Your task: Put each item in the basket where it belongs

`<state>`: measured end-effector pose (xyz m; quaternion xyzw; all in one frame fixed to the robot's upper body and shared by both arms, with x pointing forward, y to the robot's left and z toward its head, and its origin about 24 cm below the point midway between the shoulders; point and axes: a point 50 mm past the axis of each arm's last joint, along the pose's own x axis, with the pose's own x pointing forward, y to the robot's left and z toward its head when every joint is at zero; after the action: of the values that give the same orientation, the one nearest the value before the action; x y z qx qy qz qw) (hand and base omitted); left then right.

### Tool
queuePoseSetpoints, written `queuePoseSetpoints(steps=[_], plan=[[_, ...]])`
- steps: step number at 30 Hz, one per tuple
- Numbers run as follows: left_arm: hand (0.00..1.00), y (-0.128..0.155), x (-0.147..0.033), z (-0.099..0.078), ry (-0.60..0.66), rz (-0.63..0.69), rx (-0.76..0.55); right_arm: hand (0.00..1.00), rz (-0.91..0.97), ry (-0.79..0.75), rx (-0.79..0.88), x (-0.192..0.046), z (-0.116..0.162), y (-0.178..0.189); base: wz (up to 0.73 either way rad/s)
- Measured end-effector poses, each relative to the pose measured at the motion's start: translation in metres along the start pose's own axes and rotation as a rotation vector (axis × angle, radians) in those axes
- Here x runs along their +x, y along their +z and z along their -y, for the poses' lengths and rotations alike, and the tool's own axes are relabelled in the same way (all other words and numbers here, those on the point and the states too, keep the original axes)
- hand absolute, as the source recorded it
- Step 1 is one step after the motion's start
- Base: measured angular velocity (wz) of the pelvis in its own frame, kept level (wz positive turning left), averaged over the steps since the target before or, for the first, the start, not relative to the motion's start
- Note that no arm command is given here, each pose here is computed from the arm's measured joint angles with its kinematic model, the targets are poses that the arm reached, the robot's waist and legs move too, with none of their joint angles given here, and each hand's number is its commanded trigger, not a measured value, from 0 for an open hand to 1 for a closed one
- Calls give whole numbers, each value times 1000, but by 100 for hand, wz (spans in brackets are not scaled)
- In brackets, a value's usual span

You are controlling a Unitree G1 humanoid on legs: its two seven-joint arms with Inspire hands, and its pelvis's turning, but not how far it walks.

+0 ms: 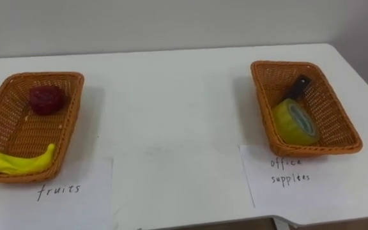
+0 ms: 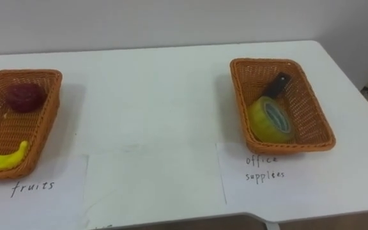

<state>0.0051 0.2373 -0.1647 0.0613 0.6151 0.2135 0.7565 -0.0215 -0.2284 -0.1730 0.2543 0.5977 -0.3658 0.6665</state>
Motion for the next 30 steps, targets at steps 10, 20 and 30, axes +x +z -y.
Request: queuePoseSetpoints(steps=[10, 20, 30], plan=[[0, 15, 0, 15, -49, 44, 21, 0, 117, 122, -487, 0, -48, 37, 2], [0, 19, 0, 15, -67, 64, 28, 0, 106, 226, -612, -2, -65, 33, 5], [0, 20, 0, 14, -52, 72, 26, 0, 85, 258, -588, -2, -63, 30, 0]])
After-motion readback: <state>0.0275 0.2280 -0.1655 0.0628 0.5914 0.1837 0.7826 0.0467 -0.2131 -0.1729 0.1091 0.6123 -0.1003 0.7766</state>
